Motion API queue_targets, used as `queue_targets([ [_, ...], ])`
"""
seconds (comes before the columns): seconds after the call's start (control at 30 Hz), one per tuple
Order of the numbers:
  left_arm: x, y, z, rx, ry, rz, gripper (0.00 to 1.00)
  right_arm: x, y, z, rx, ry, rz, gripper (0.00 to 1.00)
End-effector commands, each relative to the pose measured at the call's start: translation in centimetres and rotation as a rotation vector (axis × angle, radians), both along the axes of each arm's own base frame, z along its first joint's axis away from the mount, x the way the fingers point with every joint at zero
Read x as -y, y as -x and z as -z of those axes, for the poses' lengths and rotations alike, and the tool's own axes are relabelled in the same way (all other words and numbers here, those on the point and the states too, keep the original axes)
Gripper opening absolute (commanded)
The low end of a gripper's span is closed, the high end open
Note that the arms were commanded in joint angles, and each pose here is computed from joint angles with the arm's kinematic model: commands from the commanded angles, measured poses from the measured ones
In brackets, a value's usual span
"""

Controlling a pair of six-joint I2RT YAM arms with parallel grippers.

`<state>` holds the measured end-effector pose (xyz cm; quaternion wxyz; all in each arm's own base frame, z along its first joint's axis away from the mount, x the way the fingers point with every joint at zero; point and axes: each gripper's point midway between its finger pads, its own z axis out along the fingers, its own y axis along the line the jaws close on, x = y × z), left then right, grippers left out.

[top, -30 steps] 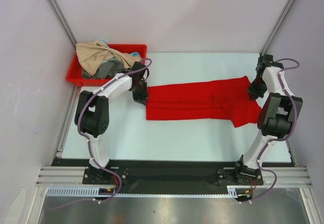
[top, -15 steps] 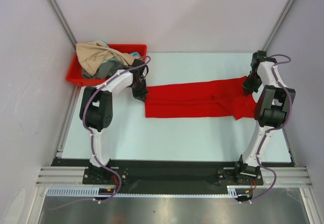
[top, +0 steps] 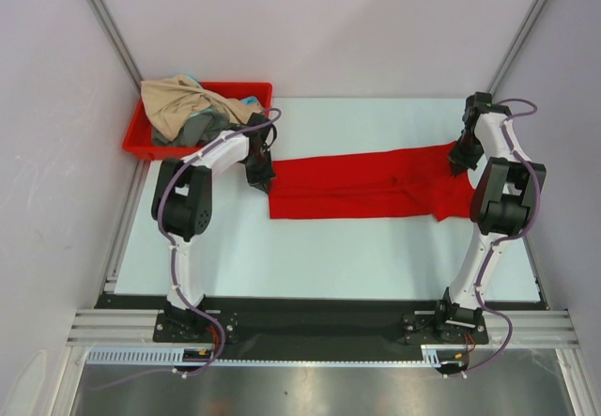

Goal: Fold and stack the t-shirts
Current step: Fold the tshirt

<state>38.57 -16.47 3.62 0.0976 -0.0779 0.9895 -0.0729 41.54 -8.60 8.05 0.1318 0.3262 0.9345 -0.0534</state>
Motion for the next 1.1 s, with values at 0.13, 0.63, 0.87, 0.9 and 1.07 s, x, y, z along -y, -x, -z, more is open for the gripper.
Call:
queue_targets([
  [0.13, -0.1, -2.2, -1.1, 0.055, 0.01, -0.012, 0.0, 1.0, -1.8, -1.2, 0.054, 0.041, 0.01, 0.04],
  [0.63, -1.4, 3.3, -5.9, 0.183, 0.028, 0.055, 0.76, 6.4, 3.8, -4.7, 0.144, 0.004, 0.178, 0.57],
  [0.87, 1.8, 5.3, -3.6, 0.12, 0.177, 0.111, 0.72, 6.3, 9.7, -1.1, 0.129, -0.127, 0.27, 0.59],
  [0.9, 2.0, 5.3, -3.1, 0.109, 0.18, 0.112, 0.72, 6.5, 10.5, -0.6, 0.134, -0.167, 0.299, 0.59],
  [1.07, 2.1, 5.0, -1.7, 0.083, 0.163, 0.104, 0.73, 6.0, 12.6, 1.8, 0.159, -0.273, 0.353, 0.61],
])
